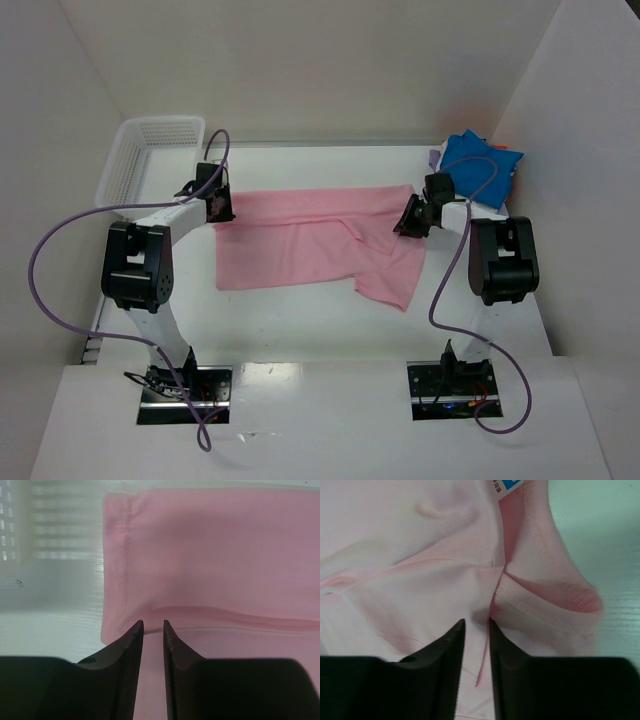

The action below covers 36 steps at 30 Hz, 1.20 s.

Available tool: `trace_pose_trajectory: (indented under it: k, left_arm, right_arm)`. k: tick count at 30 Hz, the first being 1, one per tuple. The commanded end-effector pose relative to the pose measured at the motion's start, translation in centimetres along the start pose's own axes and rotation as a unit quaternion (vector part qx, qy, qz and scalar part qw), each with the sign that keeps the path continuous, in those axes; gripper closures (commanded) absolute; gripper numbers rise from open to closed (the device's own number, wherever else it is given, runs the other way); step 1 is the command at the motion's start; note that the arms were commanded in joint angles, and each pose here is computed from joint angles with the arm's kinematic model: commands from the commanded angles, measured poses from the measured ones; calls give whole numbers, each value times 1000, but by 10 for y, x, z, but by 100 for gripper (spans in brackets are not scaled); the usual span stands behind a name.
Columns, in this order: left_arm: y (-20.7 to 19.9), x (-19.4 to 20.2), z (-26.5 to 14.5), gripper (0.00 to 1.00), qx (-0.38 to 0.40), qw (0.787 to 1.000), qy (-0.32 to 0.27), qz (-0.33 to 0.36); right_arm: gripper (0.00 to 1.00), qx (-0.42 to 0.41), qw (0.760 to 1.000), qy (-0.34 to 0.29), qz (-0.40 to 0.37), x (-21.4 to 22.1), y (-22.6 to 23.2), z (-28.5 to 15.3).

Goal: Fold and stack the t-shirts
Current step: Fold the flattened tshirt in 1/3 of the way

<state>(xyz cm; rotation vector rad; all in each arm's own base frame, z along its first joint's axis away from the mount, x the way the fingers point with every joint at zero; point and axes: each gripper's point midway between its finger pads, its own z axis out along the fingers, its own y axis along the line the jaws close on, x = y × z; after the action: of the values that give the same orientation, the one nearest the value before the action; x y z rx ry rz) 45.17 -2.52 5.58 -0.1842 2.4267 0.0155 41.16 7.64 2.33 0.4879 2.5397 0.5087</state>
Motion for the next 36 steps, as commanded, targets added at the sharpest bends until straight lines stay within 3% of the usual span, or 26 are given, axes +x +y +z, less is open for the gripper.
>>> trace_pose_trajectory:
  k: [1, 3, 5, 7, 12, 36]
  left_arm:
    - [-2, -6, 3, 72, 3, 1000, -14, -6]
    - [-2, -4, 3, 76, 2, 1000, -9, -5]
    - [-1, -1, 6, 87, 1, 1000, -5, -5]
    - [-1, 0, 8, 89, 0, 1000, 0, -4]
    - [1, 2, 8, 100, -5, 1000, 4, -4]
    - [-2, 10, 9, 100, 2, 1000, 19, -2]
  right_arm:
    - [77, -14, 1000, -7, -4, 0, 8, 10]
    - [87, -14, 1000, -7, -4, 0, 8, 10]
    - [92, -12, 1000, -13, -5, -5, 9, 10]
    - [98, -12, 1000, -13, -5, -6, 9, 12]
    - [100, 4, 1000, -24, -5, -12, 6, 7]
    - [100, 51, 994, -94, 14, -49, -20, -50]
